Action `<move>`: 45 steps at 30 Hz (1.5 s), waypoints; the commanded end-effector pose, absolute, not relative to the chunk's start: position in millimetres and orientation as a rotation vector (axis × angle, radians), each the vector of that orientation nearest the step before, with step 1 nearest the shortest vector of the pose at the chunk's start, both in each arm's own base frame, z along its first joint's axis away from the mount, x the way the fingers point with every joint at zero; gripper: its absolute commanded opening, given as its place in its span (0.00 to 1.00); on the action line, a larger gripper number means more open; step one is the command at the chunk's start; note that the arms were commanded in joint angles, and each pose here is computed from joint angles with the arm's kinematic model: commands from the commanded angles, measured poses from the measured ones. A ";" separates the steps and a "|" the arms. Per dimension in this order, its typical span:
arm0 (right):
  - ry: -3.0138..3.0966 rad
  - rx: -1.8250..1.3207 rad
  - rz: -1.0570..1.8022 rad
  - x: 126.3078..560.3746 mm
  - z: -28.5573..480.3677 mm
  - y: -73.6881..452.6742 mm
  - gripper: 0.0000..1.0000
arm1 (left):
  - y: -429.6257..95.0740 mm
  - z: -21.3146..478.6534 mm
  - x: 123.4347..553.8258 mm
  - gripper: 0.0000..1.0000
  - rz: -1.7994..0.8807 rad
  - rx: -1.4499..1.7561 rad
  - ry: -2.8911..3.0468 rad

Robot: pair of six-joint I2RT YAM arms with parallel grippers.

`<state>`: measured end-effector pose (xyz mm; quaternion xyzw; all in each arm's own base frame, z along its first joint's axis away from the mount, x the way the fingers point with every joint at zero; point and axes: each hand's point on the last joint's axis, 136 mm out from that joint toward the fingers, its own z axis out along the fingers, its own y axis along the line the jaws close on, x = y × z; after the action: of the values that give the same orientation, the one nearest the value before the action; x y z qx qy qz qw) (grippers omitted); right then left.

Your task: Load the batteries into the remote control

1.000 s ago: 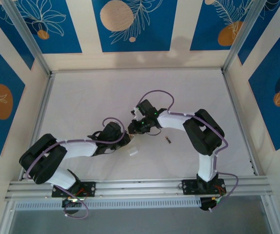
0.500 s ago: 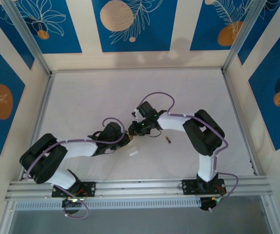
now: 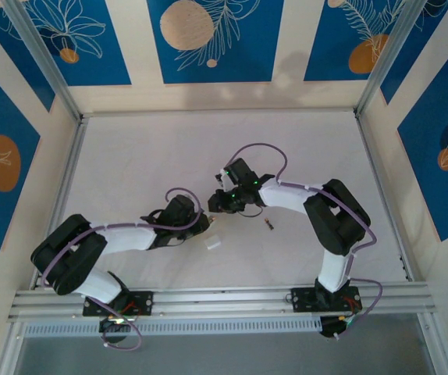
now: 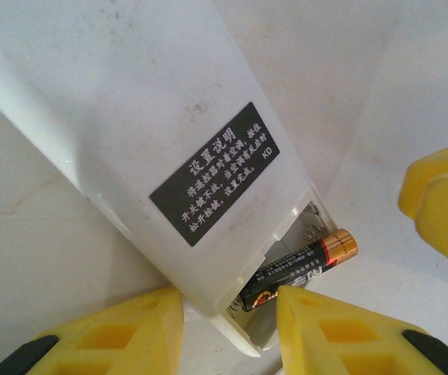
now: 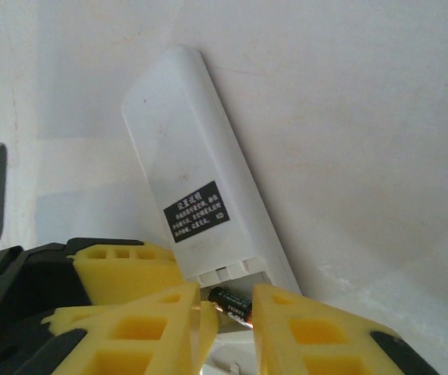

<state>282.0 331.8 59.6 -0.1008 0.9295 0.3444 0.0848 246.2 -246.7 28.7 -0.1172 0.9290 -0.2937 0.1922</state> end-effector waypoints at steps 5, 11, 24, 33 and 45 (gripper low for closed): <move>2.816 -0.272 1.033 272.3 52.0 326.4 0.26 | -249.8 32.7 243.6 0.36 -0.793 -0.254 2.636; 2.820 -0.274 1.044 271.3 50.5 328.5 0.26 | -249.7 28.1 242.0 0.37 -0.778 -0.247 2.659; 2.824 -0.275 1.044 269.7 48.9 328.2 0.26 | -251.6 23.8 245.2 0.36 -0.737 -0.207 2.681; 2.815 -0.254 1.039 270.2 52.3 325.9 0.26 | -243.0 18.2 243.9 0.36 -0.701 -0.268 2.682; 2.837 -0.204 1.023 262.8 48.1 319.3 0.26 | -239.6 17.4 246.3 0.37 -0.720 -0.343 2.654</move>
<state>267.8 320.5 40.0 -0.0714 0.9386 0.3328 0.0563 248.8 -246.5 25.5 -0.1081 0.9394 -0.2684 0.1837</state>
